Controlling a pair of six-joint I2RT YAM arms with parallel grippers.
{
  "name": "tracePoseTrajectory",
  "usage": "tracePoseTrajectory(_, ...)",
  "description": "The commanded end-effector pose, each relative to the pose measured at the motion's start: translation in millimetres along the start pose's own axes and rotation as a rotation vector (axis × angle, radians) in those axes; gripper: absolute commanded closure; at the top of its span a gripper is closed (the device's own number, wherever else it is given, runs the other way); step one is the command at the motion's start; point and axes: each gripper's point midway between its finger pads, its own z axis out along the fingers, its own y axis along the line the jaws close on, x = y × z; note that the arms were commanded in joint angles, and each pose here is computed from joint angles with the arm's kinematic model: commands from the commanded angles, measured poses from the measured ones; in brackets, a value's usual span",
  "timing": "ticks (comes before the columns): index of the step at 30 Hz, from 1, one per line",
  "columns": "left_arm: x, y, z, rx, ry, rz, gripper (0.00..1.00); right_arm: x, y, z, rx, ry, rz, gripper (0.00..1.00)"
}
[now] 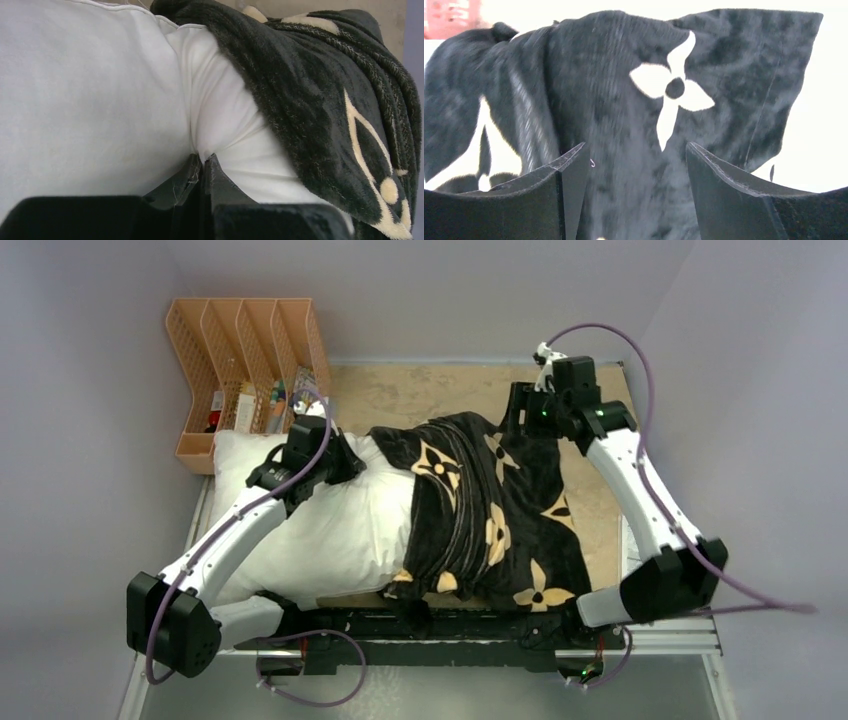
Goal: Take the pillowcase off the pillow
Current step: Remove the pillow from the pillowcase.
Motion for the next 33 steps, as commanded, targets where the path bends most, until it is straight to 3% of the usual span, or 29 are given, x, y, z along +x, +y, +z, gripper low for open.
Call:
tracePoseTrajectory(1,8.7,57.5,-5.3,-0.251,0.032,0.026,1.0,25.0,29.9,-39.3,-0.168,0.012,0.045,0.27)
tracePoseTrajectory(6,1.0,49.4,0.2,-0.227,0.011,0.003,1.0,113.8,79.2,-29.8,-0.352,0.187,0.063,0.22)
tracePoseTrajectory(8,-0.4,47.0,1.8,-0.218,0.011,0.003,1.0,137.9,90.4,-19.4,-0.392,0.25,0.076,0.24)
tracePoseTrajectory(10,0.7,47.4,1.3,-0.22,0.015,0.002,1.0,143.7,81.3,-7.2,-0.329,0.252,0.091,0.52)
tracePoseTrajectory(13,4.0,55.2,-4.8,-0.251,0.012,0.002,1.0,123.4,29.0,-0.6,-0.026,0.125,0.113,0.94)
tracePoseTrajectory(14,5.7,60.5,-7.7,-0.274,0.009,0.001,1.0,110.4,-0.7,-6.8,0.124,0.065,0.11,1.0)
tracePoseTrajectory(18,15.8,108.2,-14.1,-0.397,0.032,-0.037,1.0,37.1,-110.6,-53.0,0.464,-0.169,0.179,1.0)
tracePoseTrajectory(21,20.8,130.5,-13.2,-0.364,0.057,-0.138,1.0,-3.5,-147.8,-77.4,0.458,-0.268,0.241,1.0)
tracePoseTrajectory(24,17.9,130.2,-12.9,-0.344,0.056,-0.143,1.0,-23.3,-112.5,-54.1,0.203,-0.226,0.194,1.0)
tracePoseTrajectory(26,15.1,123.8,-11.4,-0.315,0.063,-0.135,1.0,-16.8,-80.7,-36.1,0.006,-0.174,0.18,1.0)
tracePoseTrajectory(29,16.1,109.3,-9.7,-0.233,0.088,-0.116,1.0,0.6,-54.9,-24.0,-0.134,-0.102,0.163,1.0)
tracePoseTrajectory(31,16.5,95.9,-9.8,-0.156,0.109,-0.093,1.0,16.1,-39.1,-20.9,-0.16,-0.031,0.127,0.87)
tracePoseTrajectory(33,12.6,79.5,-13.2,-0.077,0.121,-0.066,1.0,31.1,-19.9,-18.7,-0.142,0.025,0.049,0.64)
